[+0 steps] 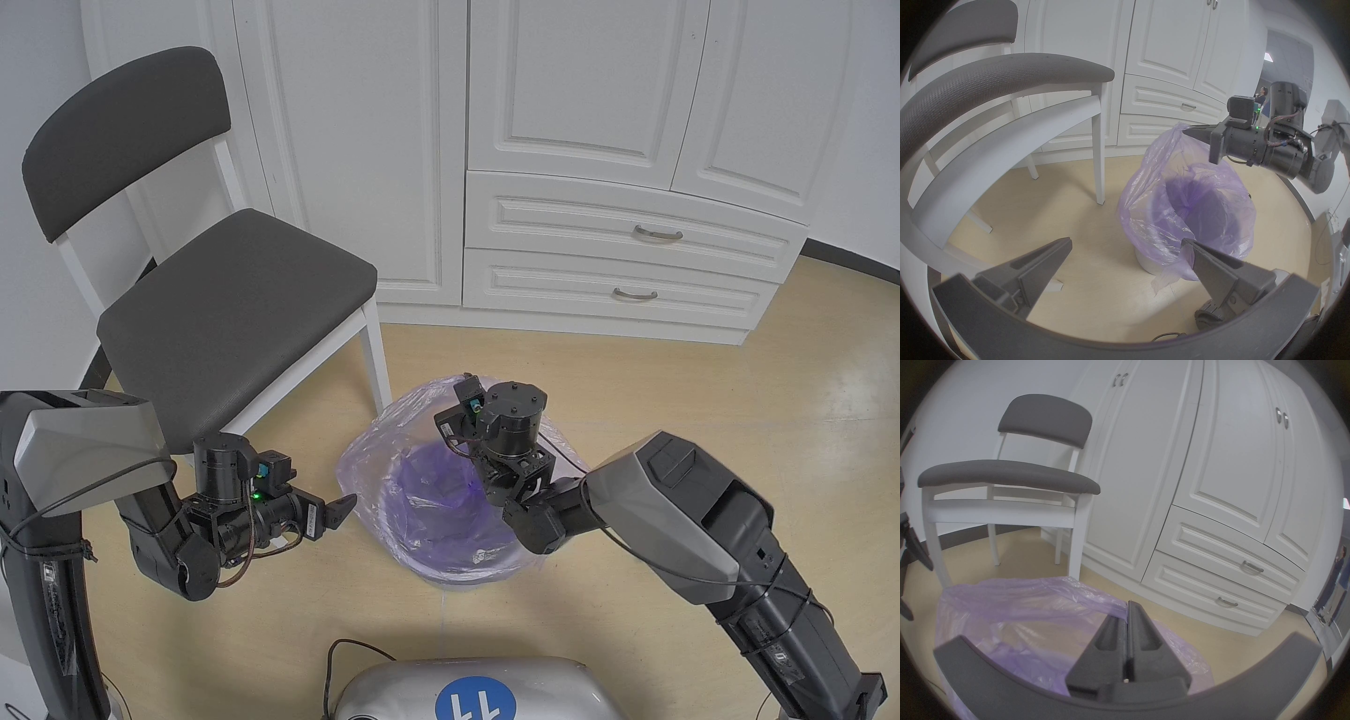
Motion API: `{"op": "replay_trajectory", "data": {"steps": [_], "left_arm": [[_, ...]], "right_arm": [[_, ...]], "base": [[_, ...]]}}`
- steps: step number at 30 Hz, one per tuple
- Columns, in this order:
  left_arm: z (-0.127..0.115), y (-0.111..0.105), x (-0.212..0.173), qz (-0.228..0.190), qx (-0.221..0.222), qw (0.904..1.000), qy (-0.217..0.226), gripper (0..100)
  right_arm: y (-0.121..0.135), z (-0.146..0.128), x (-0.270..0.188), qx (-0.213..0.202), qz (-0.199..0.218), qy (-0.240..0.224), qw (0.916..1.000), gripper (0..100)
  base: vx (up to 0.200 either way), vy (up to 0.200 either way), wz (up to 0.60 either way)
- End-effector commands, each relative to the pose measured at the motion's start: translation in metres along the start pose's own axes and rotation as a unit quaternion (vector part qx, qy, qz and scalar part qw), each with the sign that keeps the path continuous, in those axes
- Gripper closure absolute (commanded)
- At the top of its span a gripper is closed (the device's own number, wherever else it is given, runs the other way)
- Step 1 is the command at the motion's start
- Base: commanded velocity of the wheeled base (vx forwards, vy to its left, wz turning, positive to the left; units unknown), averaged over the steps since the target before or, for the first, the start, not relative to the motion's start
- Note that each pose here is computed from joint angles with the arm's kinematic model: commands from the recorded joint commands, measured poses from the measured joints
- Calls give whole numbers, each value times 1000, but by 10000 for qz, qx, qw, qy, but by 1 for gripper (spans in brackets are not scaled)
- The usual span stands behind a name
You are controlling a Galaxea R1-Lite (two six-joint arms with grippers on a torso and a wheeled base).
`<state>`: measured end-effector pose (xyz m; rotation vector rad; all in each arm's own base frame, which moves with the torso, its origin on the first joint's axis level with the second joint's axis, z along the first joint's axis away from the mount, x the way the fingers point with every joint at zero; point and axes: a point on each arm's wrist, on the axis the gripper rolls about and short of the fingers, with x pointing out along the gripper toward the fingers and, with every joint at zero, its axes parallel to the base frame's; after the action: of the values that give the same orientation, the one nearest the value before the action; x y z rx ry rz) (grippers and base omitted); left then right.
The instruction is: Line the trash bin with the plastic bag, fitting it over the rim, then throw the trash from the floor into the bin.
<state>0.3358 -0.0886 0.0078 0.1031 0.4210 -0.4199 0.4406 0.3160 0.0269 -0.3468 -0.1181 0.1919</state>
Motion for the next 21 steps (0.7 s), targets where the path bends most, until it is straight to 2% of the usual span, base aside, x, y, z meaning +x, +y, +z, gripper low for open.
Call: {"op": "replay_trajectory", "data": {"steps": [1,6,12,13,17,18,19,21], "left_arm": [[2,1,0,8,-1,10000,-40,0],[3,0,0,9,10,9999,-130,0],[3,0,0,10,12,9999,-145,0],[3,0,0,10,12,9999,-145,0],[3,0,0,10,12,9999,-145,0],[3,0,-1,10,11,9999,-138,0],[3,0,-1,10,11,9999,-138,0],[3,0,-1,10,12,9999,-145,0]], "right_arm": [[18,-25,5,42,-47,-48,10000,100],[21,-18,8,116,-48,-211,9997,100],[13,-11,12,102,-137,-283,9995,100],[11,-9,13,85,-144,-296,9994,0],[8,-4,11,69,-130,-264,9995,0],[5,-5,2,-58,-29,-26,10000,0],[5,-5,2,-58,-29,-26,10000,0],[-4,-1,-18,-254,261,344,9987,0]], "base": [[0,0,0],[0,0,0],[0,0,0],[0,0,0],[0,0,0],[0,0,0],[0,0,0],[0,0,0]]}}
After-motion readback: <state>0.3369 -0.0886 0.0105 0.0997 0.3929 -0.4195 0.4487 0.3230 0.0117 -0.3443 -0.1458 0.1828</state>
